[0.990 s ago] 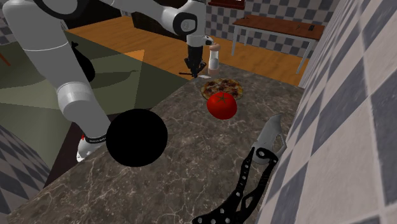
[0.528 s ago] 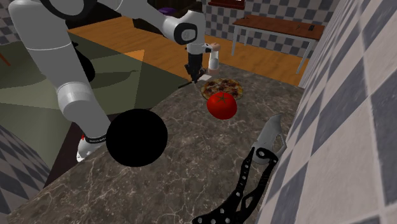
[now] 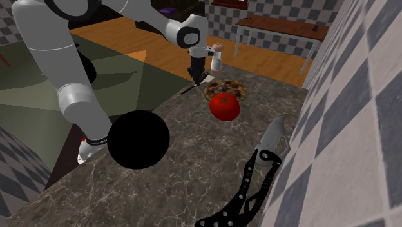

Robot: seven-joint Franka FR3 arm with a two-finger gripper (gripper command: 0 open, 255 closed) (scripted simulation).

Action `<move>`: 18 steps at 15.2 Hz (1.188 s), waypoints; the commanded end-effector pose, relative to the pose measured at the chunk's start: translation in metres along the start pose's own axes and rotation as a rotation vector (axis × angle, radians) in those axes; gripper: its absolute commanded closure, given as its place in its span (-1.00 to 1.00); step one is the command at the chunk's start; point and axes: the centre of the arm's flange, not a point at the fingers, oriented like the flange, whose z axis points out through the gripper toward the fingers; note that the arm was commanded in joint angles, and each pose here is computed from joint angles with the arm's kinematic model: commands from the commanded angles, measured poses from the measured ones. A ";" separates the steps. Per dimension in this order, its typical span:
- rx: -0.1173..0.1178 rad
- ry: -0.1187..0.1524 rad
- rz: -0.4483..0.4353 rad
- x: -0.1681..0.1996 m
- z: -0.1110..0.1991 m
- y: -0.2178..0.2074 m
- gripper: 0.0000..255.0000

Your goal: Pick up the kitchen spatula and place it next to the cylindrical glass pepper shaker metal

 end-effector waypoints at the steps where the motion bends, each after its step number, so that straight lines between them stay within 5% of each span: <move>1: 0.000 0.000 0.000 0.000 0.000 0.000 1.00; 2: 0.000 0.000 0.000 0.000 0.000 0.000 -1.00; 7: 0.000 0.000 0.000 0.000 0.000 0.000 -1.00; 11: 0.000 0.000 0.000 0.000 -0.050 0.000 -1.00; 18: 0.000 0.000 0.000 0.000 -0.050 0.000 -1.00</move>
